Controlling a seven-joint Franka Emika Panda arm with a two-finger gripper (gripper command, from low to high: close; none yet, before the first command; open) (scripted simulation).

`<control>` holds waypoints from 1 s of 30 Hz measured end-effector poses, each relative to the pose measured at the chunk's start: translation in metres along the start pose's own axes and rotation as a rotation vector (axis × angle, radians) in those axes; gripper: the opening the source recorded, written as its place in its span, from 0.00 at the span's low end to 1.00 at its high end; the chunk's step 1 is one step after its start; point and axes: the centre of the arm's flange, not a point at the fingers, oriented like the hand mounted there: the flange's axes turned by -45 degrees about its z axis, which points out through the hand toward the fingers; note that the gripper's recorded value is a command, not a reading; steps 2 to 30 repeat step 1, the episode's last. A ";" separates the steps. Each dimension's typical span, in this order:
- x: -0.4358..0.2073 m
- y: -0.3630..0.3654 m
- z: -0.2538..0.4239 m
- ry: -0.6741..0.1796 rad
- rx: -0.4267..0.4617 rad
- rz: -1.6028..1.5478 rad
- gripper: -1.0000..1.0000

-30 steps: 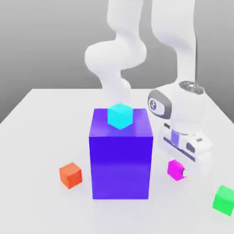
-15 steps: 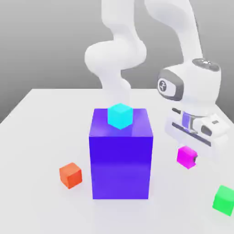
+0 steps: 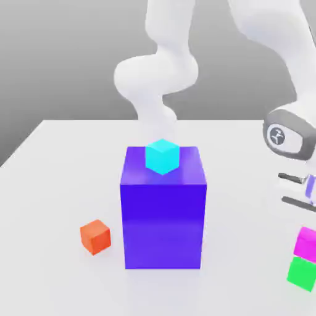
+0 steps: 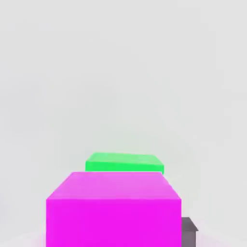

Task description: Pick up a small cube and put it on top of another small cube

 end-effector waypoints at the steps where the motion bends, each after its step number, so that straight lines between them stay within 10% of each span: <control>1: 0.000 0.000 0.000 0.000 0.000 0.000 1.00; 30: 0.000 0.000 0.000 0.000 0.000 0.000 1.00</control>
